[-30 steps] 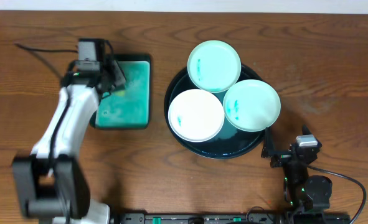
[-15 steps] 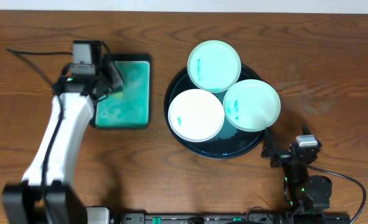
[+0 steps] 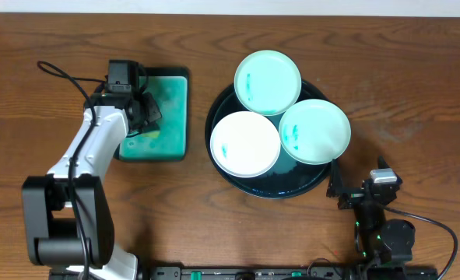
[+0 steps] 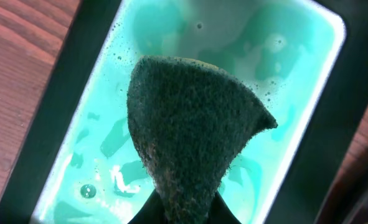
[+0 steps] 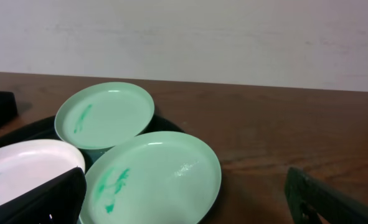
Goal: Clean dirty plates on tray and stack at the side
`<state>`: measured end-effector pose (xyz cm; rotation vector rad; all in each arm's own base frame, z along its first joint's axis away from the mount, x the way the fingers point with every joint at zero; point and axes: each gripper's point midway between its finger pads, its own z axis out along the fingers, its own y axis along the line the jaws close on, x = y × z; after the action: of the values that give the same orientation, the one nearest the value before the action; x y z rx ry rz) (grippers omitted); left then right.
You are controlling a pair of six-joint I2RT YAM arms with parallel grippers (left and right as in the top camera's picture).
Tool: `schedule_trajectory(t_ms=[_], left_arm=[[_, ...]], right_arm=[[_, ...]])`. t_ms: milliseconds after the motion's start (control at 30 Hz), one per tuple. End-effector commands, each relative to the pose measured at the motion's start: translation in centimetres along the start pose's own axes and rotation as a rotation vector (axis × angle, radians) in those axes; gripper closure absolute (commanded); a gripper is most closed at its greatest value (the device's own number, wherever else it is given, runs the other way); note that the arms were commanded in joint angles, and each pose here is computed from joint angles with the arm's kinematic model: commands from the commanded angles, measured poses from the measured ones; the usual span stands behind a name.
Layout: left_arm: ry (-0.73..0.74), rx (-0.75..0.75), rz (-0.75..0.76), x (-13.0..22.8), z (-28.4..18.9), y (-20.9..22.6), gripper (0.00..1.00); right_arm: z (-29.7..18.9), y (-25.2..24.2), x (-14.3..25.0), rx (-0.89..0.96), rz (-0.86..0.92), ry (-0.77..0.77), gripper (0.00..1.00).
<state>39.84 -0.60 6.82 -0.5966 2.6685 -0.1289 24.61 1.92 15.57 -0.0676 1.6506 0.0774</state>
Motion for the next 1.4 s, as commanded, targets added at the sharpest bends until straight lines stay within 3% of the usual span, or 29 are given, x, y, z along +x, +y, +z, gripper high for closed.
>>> schedule_trajectory(t_ms=[0,167,333,667,900,1067,1100,1167,1200,1300,1367], left_arm=[[-0.108,0.087,0.01,-2.5,-4.7,-1.9,0.93],[-0.165,0.323,0.05,-2.3,-11.2,-5.8,0.93],[-0.122,0.389,0.136,0.5,-12.5,-9.1,0.93],[0.167,0.368,0.227,10.6,-6.6,-16.1,0.93],[0.222,0.401,0.333,15.8,-1.1,-21.2,0.93],[0.236,0.391,0.352,16.9,0.5,-21.6,0.92],[0.228,0.385,0.351,16.8,0.6,-21.6,0.89],[0.205,0.37,0.35,16.4,0.9,-21.5,0.63],[0.2,0.371,0.35,16.3,0.9,-21.5,0.59],[0.186,0.386,0.35,16.0,0.8,-21.9,0.58],[0.172,0.4,0.35,15.7,0.8,-22.3,0.49]], right_arm=[[0.0,-0.3,0.1,0.013,-0.011,0.004,0.01],[0.0,-0.3,0.1,0.013,-0.011,0.004,0.01],[0.0,-0.3,0.1,0.013,-0.011,0.004,0.01],[0.0,-0.3,0.1,0.013,-0.011,0.004,0.01],[0.0,0.8,0.0,-0.051,0.084,0.001,0.01],[-0.4,2.6,-3.4,-0.165,0.125,-0.127,0.01],[-0.8,3.3,-4.7,-0.208,0.113,-0.183,0.01],[-1.5,3.8,-7.2,-0.238,0.093,-0.285,0.01],[-1.9,3.8,-8.4,-0.241,0.084,-0.336,0.01],[-2.5,3.6,-10.4,-0.23,0.077,-0.377,0.01],[-2.6,3.6,-11.2,-0.225,0.068,-0.352,0.01]])
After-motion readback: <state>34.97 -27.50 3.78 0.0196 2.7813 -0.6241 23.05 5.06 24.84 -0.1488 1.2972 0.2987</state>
